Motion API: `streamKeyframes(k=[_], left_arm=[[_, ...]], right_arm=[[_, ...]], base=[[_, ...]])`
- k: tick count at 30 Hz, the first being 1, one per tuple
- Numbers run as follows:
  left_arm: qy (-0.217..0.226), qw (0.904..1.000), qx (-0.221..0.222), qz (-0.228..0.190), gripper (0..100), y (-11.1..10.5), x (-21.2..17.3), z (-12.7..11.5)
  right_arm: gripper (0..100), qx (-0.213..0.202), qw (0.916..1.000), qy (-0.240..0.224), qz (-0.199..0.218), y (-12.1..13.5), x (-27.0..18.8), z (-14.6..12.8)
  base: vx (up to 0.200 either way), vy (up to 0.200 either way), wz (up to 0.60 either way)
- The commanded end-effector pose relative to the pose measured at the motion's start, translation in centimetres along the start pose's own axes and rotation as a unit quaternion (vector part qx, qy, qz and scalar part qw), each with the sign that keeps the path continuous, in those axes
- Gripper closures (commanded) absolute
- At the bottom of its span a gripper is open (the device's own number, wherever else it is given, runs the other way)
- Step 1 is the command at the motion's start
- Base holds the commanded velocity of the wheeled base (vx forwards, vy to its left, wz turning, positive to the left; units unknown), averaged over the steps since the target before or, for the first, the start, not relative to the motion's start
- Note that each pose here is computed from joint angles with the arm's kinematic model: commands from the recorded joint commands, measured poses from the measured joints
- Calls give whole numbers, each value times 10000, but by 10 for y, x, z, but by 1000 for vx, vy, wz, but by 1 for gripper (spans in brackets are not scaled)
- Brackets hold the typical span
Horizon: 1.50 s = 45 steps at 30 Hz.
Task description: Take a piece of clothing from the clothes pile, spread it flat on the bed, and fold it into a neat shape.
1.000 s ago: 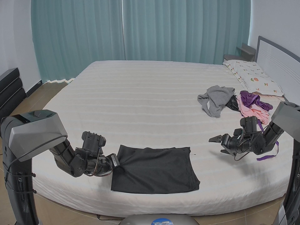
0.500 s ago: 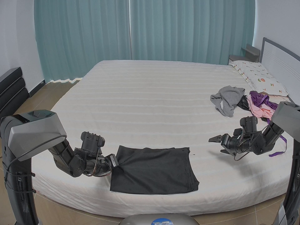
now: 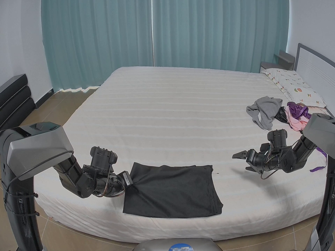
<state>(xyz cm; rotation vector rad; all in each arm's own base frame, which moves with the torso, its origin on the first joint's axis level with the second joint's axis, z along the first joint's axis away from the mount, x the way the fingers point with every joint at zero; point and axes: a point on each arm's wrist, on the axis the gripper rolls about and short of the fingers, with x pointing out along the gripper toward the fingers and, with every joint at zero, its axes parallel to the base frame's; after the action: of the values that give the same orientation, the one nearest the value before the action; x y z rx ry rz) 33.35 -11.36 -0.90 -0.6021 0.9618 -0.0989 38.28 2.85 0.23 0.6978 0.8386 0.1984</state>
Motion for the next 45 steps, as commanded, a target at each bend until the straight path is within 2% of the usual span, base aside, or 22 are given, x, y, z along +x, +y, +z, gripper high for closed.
streamKeyframes(k=[1,2,14,20,26,32,36,38,42,45], left_arm=[[-3,10000,6,-30,100,-2,-2,-1],[-3,10000,6,-30,0,-2,-2,-1],[91,9998,-141,-72,0,-6,-7,-1],[18,9993,-331,-147,0,-9,-9,3],[11,9991,-402,-152,0,-8,-9,4],[-72,9986,-482,-194,0,-8,-13,9],[-282,9942,-961,-390,0,-16,-22,18],[-517,9884,-1293,-600,0,-25,-36,28],[-835,9845,-1299,-832,0,-33,-73,34],[-1367,9759,-1234,-1168,0,-44,-120,43]], right_arm=[[0,2,10000,-2,1,0,0,0],[0,-2,10000,3,5,0,0,0],[0,-2,10000,3,5,0,0,0],[0,47,10000,-17,42,4,-2,1],[0,7,9998,170,76,11,2,-12],[0,-32,9999,97,118,15,3,-8],[0,-78,9999,-133,11,17,4,-1],[0,-96,9997,-206,6,22,-3,0],[0,-189,9988,-434,148,40,-39,2],[0,-320,9969,-679,238,56,-82,-5]], base=[[0,0,0],[0,0,0],[0,0,0],[0,0,0],[0,0,0],[0,0,0],[0,0,0],[0,0,0],[0,0,0],[0,0,0]])
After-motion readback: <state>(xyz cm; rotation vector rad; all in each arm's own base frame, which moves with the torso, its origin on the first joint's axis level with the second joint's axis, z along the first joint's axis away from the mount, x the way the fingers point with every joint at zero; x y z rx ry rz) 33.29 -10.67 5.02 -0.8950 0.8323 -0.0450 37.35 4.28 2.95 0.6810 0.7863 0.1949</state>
